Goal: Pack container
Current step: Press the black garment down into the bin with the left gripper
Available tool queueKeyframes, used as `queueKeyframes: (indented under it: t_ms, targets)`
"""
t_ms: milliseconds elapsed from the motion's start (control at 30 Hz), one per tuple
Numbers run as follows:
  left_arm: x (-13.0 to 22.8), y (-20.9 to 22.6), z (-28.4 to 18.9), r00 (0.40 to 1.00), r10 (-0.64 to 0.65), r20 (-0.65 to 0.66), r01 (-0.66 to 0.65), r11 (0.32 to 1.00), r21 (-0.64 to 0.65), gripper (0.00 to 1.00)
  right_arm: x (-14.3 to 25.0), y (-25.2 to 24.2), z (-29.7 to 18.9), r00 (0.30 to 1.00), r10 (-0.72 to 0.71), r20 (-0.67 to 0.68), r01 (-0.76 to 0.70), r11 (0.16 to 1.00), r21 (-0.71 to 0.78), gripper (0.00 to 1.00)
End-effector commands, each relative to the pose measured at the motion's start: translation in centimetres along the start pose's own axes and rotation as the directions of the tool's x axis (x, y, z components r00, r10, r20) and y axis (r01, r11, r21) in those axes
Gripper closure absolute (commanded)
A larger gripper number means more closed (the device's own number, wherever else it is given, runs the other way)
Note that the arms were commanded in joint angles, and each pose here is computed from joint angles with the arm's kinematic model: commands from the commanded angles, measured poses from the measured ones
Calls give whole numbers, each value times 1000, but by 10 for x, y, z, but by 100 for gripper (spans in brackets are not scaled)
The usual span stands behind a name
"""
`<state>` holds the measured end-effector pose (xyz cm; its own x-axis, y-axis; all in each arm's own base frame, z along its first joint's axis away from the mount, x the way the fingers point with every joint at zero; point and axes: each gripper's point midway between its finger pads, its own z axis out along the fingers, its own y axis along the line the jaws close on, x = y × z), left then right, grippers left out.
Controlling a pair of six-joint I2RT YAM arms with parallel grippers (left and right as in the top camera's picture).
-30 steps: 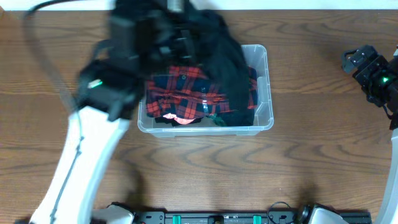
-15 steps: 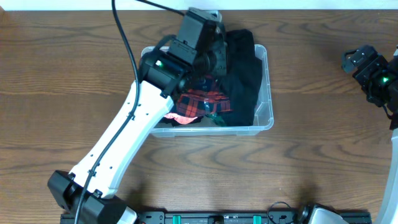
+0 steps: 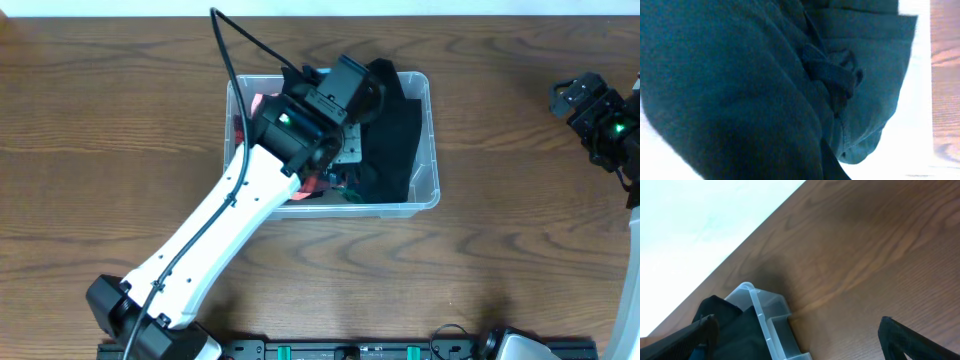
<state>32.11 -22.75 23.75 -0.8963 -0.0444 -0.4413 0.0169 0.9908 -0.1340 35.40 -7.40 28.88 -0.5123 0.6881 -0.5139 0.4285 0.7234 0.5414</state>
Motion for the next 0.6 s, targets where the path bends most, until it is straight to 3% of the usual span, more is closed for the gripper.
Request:
queueKeyframes:
  t_ms: [0,67,100,267,333,433,567]
  targets:
    - [-5,13,-4,999,-6,51,11,996,-90,66,-2,-2,-1,1000,-2,5,2,1000,4,1]
    - [-14,29,-10,995,18,97,-2,987,-162,45,-2,-2,-1,1000,-1,5,1,1000,4,1]
    - [-19,37,-15,992,30,123,-5,981,-194,40,-2,-2,-1,1000,-2,5,2,1000,4,1]
    - [-48,68,-65,957,58,284,16,968,-249,31,-2,-2,-1,1000,-1,5,1,1000,4,1]
    - [-60,66,-83,936,80,343,-9,979,-205,30,-2,-2,-1,1000,-2,5,2,1000,4,1]
    - [-72,39,-91,909,178,378,-155,984,-90,40,-2,-2,-1,1000,-2,5,2,1000,4,1]
    - [-76,23,-64,901,266,342,-251,964,-89,49,-2,-2,-1,1000,-1,5,1,1000,4,1]
